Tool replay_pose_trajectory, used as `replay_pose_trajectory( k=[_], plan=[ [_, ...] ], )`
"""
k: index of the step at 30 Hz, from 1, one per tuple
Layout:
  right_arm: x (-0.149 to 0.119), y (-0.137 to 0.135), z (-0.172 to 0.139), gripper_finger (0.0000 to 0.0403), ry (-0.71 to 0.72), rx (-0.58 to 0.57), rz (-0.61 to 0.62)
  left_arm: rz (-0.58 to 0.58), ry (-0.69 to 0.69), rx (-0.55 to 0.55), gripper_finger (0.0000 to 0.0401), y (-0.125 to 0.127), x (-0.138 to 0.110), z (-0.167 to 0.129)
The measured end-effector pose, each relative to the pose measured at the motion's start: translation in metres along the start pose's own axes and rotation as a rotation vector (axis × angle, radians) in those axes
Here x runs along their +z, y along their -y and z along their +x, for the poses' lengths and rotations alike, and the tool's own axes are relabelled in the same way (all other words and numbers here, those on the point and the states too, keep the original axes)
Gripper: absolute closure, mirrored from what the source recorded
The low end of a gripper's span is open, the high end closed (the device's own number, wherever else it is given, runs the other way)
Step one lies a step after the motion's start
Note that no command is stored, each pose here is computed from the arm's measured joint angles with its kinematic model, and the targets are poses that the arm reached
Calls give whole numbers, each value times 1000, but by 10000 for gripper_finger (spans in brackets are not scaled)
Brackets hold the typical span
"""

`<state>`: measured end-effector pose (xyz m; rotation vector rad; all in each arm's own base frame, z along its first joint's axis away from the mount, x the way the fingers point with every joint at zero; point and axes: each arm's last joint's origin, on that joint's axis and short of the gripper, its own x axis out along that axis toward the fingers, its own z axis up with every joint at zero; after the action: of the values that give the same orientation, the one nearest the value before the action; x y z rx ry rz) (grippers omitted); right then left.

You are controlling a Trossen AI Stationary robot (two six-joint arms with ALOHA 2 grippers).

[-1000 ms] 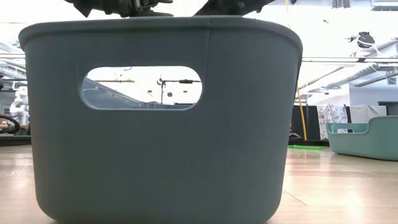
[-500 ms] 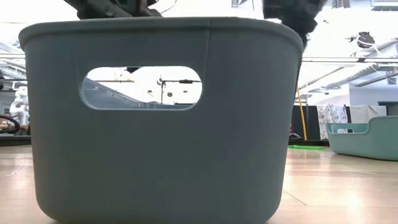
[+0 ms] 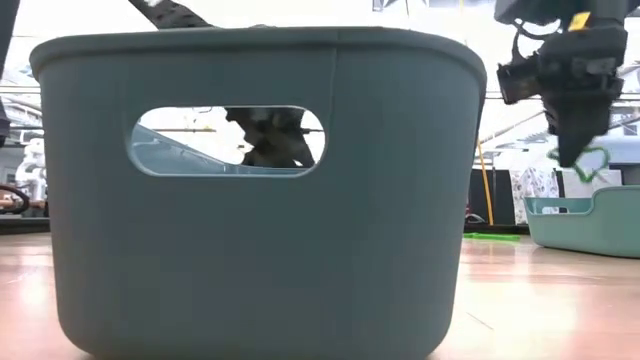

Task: Sort rubber bands into baskets
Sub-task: Put the green rubber band into the green bin

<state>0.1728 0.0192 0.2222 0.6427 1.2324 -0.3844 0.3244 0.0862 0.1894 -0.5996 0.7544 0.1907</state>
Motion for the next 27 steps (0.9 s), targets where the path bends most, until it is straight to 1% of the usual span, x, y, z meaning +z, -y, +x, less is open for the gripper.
replay_pose_trajectory(
  k=[5,7,9,12,15,17,20,25,27],
  plan=[
    [-12,8,7,402,-25,10,45,37,50,240,247,-24,42,5],
    [-14,10,10,402,-31,3,52,38,48,302,247,-37,57,13],
    [-16,12,14,402,-40,-7,58,17,19,327,247,-49,68,25],
    [-18,14,17,402,-52,-18,73,-30,-85,356,247,-64,77,43],
    [-18,15,17,402,-53,-19,82,-61,-141,363,247,-72,87,53],
    [-18,15,17,402,-53,-19,81,-70,-176,378,247,-74,89,58],
    [-18,15,17,402,-53,-19,92,-67,-192,433,247,-76,91,64],
    [-18,15,17,403,-51,-19,141,-76,-185,458,247,-80,90,69],
    [-18,15,17,401,-51,-18,146,-101,-203,480,247,-86,87,71]
  ],
)
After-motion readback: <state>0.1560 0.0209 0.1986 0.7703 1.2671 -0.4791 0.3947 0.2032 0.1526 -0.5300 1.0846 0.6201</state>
